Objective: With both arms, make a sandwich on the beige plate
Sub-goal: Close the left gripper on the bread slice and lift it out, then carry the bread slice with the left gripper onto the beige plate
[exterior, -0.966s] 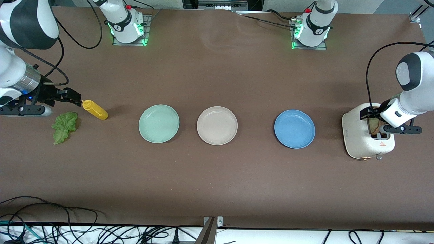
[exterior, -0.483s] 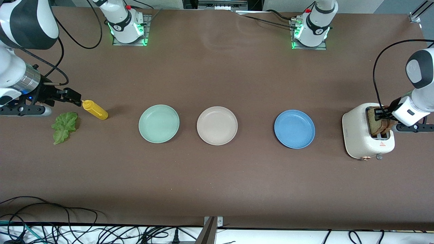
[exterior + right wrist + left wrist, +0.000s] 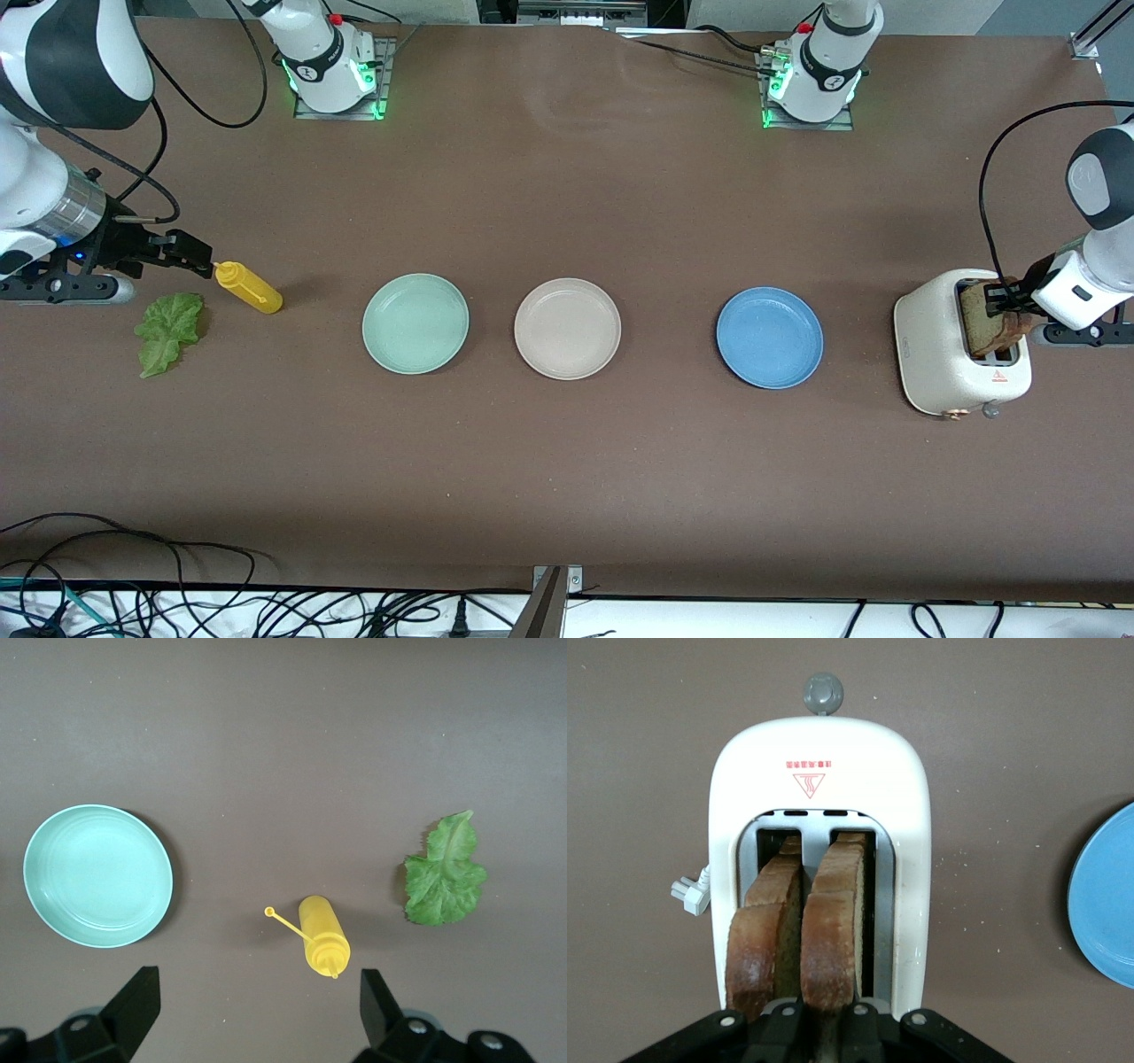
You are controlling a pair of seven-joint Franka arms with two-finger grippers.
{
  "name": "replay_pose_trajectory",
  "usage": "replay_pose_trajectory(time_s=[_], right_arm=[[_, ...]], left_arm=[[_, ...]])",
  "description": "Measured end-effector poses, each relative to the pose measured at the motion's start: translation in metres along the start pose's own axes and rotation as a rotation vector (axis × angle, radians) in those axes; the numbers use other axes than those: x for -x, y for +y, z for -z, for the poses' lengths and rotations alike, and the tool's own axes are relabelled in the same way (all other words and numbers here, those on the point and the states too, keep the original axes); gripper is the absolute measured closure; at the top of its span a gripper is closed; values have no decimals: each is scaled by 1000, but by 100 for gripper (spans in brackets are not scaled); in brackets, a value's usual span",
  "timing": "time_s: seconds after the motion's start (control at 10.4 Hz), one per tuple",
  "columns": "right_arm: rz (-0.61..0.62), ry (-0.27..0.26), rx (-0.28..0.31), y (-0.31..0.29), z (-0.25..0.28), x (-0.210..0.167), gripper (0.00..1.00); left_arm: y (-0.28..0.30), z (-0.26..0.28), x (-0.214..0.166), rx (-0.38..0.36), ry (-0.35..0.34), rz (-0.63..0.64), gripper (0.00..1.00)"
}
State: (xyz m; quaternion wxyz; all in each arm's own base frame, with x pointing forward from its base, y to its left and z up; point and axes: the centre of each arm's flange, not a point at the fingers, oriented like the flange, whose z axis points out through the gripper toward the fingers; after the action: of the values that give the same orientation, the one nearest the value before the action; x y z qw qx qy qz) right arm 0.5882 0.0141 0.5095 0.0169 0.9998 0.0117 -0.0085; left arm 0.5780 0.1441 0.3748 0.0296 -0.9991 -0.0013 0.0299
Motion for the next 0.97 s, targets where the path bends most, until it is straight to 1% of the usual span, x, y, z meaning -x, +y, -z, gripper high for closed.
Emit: replay_pose_trajectory(time_s=[0.58,0.77,0.97], right_arm=[[0,0,0,0,0,0,0],[0,-1,0,0,0,0,0],[0,-1,0,0,0,0,0]], left_arm=[[2,31,-1,-12,29,-3,90],[8,55,-4,-13,17,-13,90],[20,94,-11,-18,37,-33,90]])
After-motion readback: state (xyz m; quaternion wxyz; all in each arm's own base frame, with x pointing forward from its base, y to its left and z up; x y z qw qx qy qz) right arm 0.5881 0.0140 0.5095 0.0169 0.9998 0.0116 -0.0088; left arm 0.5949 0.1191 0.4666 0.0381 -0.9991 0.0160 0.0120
